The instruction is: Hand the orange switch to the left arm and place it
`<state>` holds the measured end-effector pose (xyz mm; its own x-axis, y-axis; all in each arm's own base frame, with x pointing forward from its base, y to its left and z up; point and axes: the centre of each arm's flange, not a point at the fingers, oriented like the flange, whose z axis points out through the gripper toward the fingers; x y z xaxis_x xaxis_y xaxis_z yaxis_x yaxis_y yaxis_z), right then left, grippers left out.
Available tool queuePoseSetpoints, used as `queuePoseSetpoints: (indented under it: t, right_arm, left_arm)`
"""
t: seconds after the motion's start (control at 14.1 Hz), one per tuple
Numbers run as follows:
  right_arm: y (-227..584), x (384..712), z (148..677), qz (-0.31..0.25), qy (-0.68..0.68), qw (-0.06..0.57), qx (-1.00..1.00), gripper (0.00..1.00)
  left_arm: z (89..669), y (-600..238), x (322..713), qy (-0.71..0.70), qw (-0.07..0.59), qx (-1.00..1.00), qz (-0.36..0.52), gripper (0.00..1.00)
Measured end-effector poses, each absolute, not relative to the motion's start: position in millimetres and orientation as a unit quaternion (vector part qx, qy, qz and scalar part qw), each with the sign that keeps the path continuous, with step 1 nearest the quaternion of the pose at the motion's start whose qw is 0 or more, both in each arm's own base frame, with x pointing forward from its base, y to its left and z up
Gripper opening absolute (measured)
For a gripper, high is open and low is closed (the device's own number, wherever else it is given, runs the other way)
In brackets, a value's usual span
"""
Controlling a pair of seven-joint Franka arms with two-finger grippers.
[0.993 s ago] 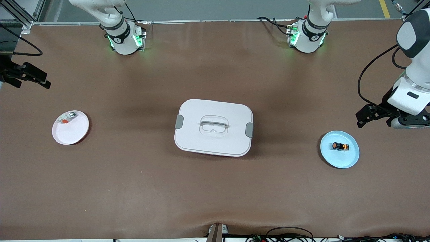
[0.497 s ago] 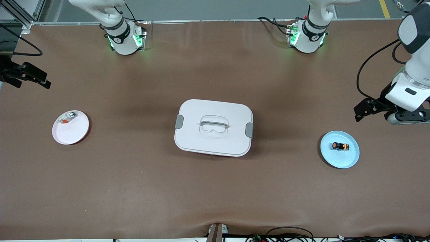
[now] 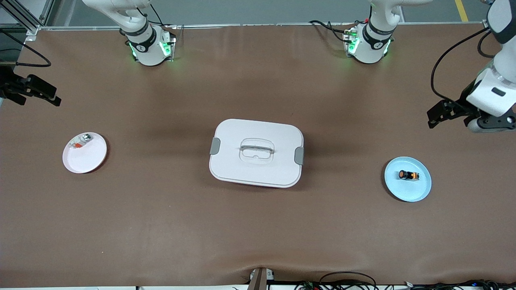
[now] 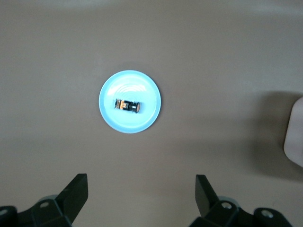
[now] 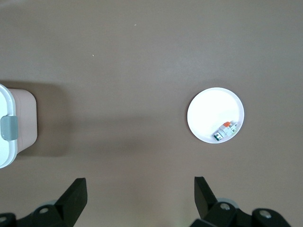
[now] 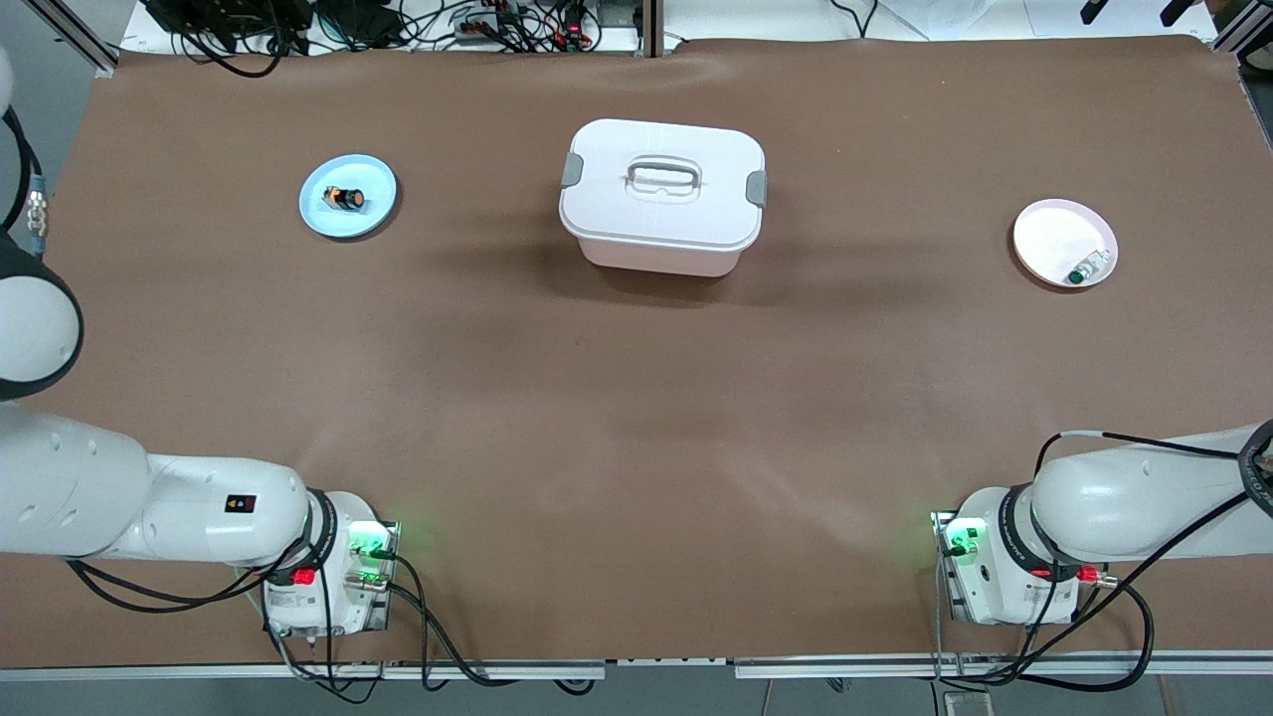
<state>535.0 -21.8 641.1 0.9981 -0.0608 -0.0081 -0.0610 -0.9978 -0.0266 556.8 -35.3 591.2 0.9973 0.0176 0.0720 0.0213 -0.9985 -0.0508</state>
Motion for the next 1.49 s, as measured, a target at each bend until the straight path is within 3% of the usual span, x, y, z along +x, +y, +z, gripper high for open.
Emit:
queuePoseSetpoints:
  t: [0.28,1.49]
  right_arm:
    - [-22,535,641,0.004,0.03,0.013,-0.999,1.0]
    - [-22,535,641,0.004,0.03,0.013,-0.999,1.0]
  left_arm:
    - [621,-34,551,-0.01,0.026,-0.999,-0.04,1.0]
    - [627,-28,549,-0.004,0.015,-0.999,-0.031,1.0]
